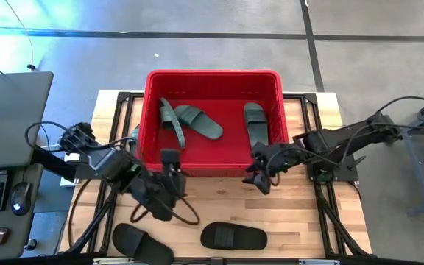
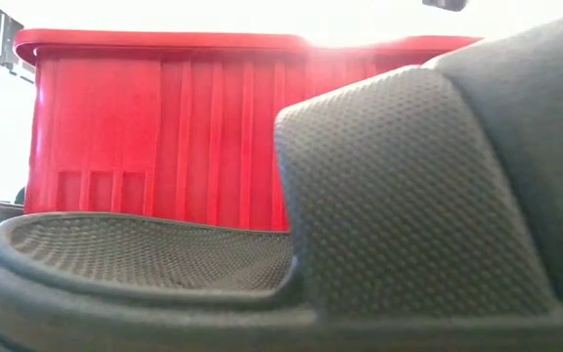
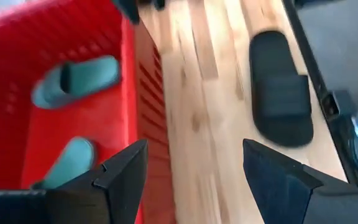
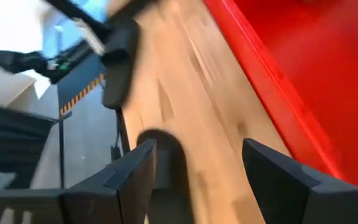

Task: Pick and place slides into bin
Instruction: Put the black slide into the red bin

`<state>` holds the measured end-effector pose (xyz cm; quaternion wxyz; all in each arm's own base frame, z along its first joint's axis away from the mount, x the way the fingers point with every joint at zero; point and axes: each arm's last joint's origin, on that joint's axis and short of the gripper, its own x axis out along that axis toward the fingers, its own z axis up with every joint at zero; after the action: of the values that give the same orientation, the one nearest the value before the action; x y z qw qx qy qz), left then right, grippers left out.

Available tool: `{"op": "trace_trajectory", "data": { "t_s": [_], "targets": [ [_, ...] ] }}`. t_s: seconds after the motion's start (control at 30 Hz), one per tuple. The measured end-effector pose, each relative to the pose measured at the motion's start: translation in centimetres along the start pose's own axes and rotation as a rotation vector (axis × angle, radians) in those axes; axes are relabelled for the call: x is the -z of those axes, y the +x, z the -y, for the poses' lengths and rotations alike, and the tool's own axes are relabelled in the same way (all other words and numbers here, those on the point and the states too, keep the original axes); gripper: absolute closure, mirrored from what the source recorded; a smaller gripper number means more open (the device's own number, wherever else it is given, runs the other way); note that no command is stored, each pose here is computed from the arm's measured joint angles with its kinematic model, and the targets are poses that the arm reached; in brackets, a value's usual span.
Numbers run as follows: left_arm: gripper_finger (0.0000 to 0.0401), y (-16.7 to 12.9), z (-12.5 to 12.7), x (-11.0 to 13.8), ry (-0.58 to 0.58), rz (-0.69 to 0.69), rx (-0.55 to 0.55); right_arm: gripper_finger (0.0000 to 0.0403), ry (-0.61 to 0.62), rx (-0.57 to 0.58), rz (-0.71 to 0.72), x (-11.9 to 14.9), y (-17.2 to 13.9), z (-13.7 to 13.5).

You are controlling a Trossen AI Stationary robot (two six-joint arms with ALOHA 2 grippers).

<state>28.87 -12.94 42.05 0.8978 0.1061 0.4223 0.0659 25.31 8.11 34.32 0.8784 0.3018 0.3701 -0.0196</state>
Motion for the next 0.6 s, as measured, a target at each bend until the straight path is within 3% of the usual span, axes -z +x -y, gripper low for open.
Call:
{"op": "trace_trajectory", "data": {
  "t_s": [0.1, 0.2, 0.4, 0.6],
  "targets": [
    [0.0155, 1.5, 0.9, 0.1, -0.009, -0.071, 0.042, 0.0174, 0.195, 0.053, -0.117, 1.2, 0.8, 0.2],
    [0.0155, 2.1, 1.9, 0.4, -0.094, -0.128, 0.093, 0.0174, 0.321, 0.167, -0.208, 3.1, 1.3, 0.0],
    [0.0155, 3.4, 4.7, 1.0, -0.115, -0.261, 0.232, 0.0174, 0.359, 0.378, -0.307, 6.8, 2.7, -0.7],
    [0.0155, 4.1, 7.8, 2.0, -0.142, -0.354, 0.249, 0.0174, 0.395, 0.435, -0.368, 9.5, 4.9, -2.0]
  ]
}}
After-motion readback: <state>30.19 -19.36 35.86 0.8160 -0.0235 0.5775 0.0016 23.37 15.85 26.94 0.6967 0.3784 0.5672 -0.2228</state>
